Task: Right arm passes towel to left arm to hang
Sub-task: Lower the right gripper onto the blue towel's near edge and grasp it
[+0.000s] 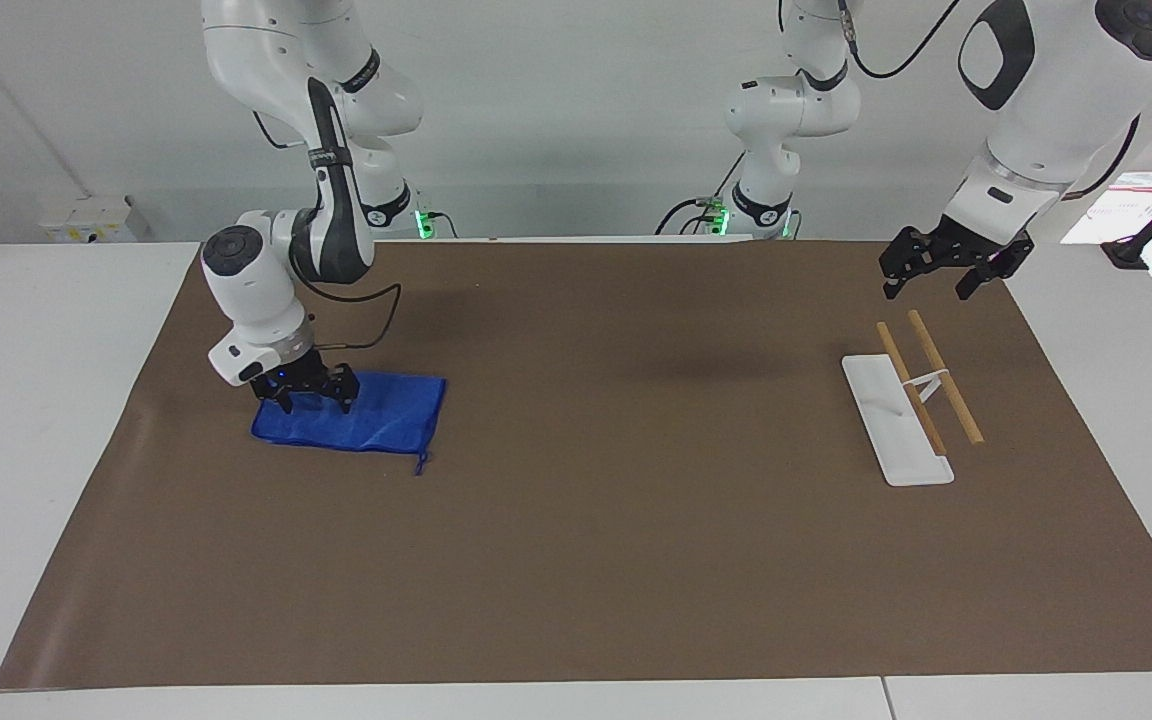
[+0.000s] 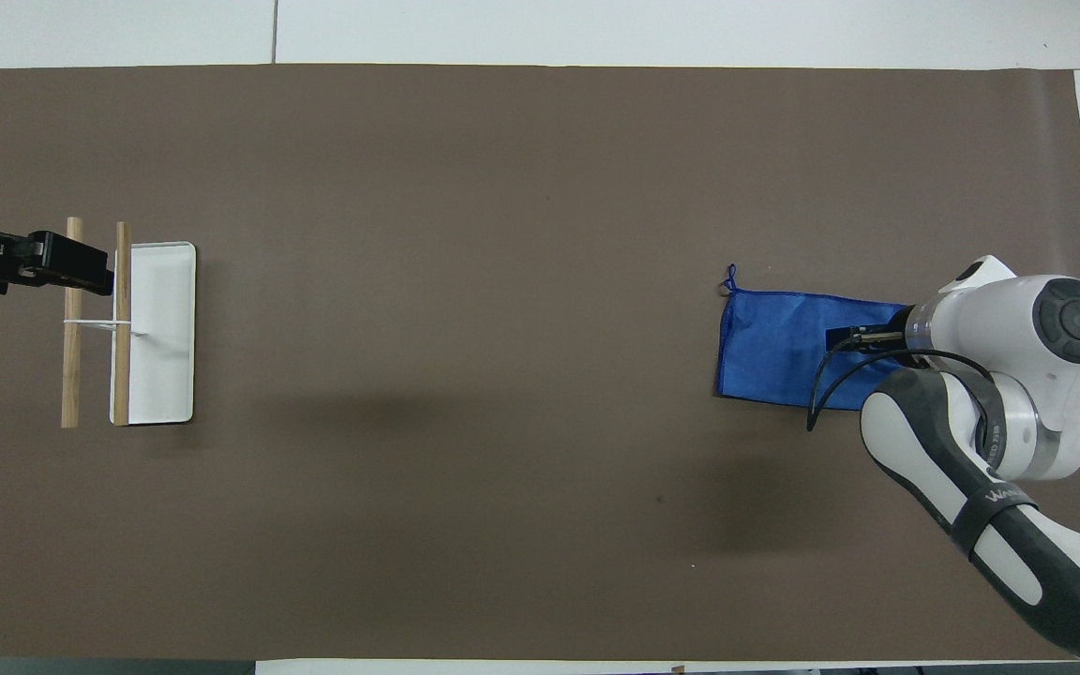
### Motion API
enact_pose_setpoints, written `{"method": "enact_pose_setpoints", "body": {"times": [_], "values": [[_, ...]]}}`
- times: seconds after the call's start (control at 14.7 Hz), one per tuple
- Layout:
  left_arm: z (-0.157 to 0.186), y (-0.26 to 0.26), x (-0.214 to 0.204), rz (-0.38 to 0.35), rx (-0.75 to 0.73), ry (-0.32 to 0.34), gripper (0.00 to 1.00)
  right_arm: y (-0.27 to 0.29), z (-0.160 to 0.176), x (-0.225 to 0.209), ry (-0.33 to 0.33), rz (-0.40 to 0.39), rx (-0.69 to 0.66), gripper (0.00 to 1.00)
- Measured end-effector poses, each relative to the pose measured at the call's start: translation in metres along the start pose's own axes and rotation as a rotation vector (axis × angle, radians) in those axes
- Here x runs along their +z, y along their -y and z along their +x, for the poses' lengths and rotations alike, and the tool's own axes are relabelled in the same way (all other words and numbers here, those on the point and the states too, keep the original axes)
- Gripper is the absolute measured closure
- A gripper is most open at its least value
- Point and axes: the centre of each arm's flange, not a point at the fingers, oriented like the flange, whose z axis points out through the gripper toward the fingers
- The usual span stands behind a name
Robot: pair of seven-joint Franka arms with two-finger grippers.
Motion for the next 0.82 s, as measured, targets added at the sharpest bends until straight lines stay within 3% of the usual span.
{"method": "enact_pose_setpoints", "body": {"times": [0.2, 0.75, 0.82], "values": [[0.0000, 0.0000, 0.0000, 0.000, 0.000, 0.000, 0.00, 0.0032, 0.0001, 0.0040, 0.002, 0.001, 0.033, 0.06], [0.0000, 0.0000, 0.0000, 0.000, 0.000, 0.000, 0.00, 0.0074, 0.0026, 0.0008, -0.006, 0.002, 0.029, 0.92], [0.0000, 0.0000, 0.0000, 0.000, 0.000, 0.000, 0.00, 0.0097, 0.0040, -0.0007, -0.003, 0.002, 0.025, 0.96]]}}
